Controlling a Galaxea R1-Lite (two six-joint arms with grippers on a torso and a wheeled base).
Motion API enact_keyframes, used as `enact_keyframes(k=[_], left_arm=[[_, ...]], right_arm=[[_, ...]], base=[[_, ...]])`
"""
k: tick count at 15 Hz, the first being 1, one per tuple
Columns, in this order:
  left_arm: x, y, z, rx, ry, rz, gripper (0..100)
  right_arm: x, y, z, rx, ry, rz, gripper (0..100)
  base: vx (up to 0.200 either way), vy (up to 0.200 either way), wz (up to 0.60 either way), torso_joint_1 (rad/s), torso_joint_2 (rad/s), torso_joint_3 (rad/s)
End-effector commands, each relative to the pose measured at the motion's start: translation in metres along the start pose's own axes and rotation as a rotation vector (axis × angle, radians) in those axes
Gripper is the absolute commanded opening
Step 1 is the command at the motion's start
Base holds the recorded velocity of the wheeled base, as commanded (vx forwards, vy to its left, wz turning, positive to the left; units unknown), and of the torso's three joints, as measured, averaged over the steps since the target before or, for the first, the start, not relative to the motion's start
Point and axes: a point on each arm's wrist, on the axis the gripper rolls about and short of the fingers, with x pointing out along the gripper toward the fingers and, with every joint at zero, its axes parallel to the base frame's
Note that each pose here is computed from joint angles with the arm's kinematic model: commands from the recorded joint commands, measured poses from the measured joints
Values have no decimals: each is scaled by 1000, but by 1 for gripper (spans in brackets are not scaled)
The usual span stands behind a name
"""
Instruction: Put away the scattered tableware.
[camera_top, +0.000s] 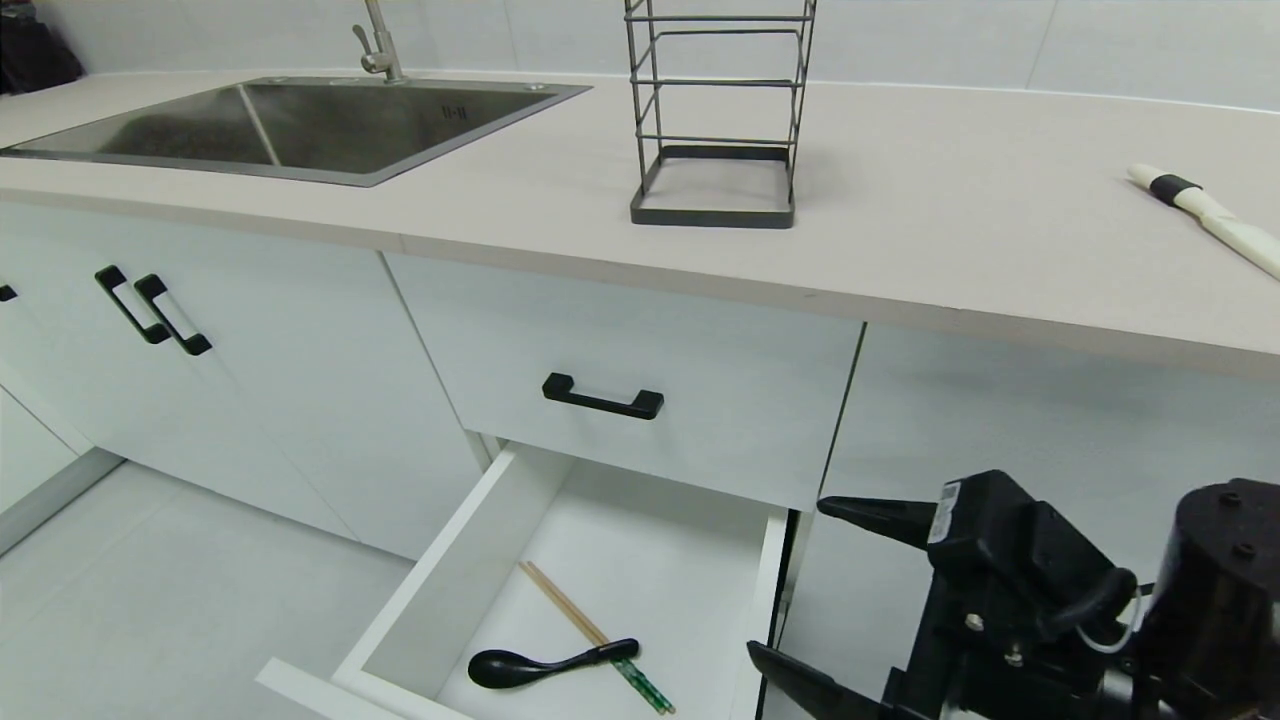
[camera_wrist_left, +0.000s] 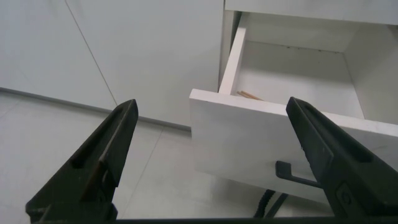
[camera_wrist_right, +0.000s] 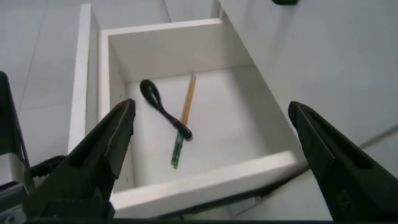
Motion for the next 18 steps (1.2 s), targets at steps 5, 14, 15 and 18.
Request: enact_keyframes(k=[5,14,15,18], left_arm=[[0,0,0,-8,0,1,100],[-4,-3,44,30,-351,-141,100],[1,-3,61,30,-349,-156,100],[-3,-2,117,-3,-303,-322,100]], right_arm=[[-74,-20,-19,16,15,-167,100],[-208,-4,-41,13,-39,-650,100],[-211,-7,-30,16,-69,-714,100],[-225,-4,-19,2,-173,-900,100]], base=[[0,0,0,0,0,0],[0,0,0,0,0,0],[0,0,0,0,0,0],[0,0,0,0,0,0]])
